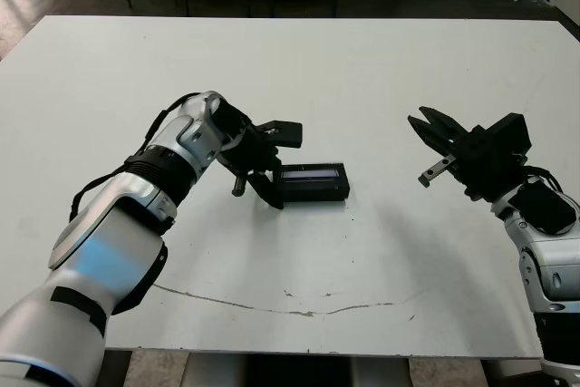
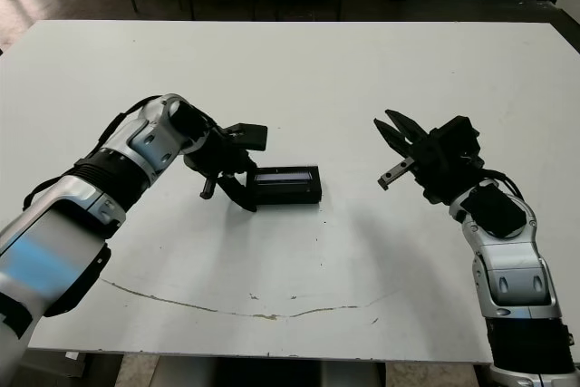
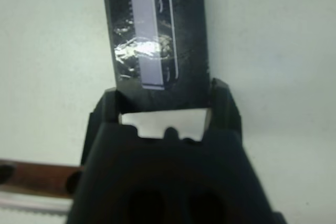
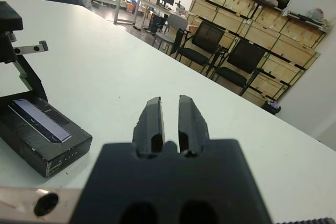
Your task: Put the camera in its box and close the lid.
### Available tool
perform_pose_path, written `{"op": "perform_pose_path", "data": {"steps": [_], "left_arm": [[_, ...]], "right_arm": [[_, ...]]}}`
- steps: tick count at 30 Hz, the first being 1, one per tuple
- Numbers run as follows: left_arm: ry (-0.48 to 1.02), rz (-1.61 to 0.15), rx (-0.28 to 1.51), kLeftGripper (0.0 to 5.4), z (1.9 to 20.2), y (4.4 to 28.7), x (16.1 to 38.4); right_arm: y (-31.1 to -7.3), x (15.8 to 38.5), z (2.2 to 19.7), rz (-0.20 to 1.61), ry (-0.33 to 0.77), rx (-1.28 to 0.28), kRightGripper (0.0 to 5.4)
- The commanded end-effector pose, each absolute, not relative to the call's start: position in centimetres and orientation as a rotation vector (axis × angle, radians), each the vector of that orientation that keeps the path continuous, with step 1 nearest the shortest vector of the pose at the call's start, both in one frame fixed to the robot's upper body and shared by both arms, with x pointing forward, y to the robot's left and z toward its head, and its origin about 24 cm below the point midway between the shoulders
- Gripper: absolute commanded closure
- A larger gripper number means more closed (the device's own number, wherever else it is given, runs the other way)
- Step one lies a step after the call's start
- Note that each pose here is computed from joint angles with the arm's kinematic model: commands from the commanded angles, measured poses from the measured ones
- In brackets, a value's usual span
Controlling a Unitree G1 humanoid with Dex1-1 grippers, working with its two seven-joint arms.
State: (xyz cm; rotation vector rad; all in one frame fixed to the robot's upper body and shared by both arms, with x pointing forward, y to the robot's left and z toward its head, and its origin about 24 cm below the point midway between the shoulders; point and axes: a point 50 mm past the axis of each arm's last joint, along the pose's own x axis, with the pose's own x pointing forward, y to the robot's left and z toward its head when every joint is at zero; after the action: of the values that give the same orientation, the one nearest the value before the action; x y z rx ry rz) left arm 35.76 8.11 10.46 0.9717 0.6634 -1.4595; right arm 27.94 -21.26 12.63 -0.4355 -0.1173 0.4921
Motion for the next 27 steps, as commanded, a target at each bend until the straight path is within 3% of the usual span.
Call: {"op": "perform_pose_path", "data": {"steps": [1,13,20,27], "left_arm": [[0.660,-1.481,1.014,4.40,9.0,5.8,34.9],[0.610,-1.431,1.144,4.47,9.7,6.1,34.7],[0.539,-1.437,1.344,2.93,9.8,7.7,34.2],[0.631,-1.378,1.312,1.33,9.4,10.7,34.1]], "right_arm": [[-21.5,27.7,12.2,0.486,-0.080,-0.434,5.40],[-21.3,27.8,12.1,0.483,-0.067,-0.426,5.40],[-21.2,27.9,12.2,0.490,-0.067,-0.423,5.40],[-21.0,28.1,12.2,0.493,-0.071,-0.418,5.40]]}}
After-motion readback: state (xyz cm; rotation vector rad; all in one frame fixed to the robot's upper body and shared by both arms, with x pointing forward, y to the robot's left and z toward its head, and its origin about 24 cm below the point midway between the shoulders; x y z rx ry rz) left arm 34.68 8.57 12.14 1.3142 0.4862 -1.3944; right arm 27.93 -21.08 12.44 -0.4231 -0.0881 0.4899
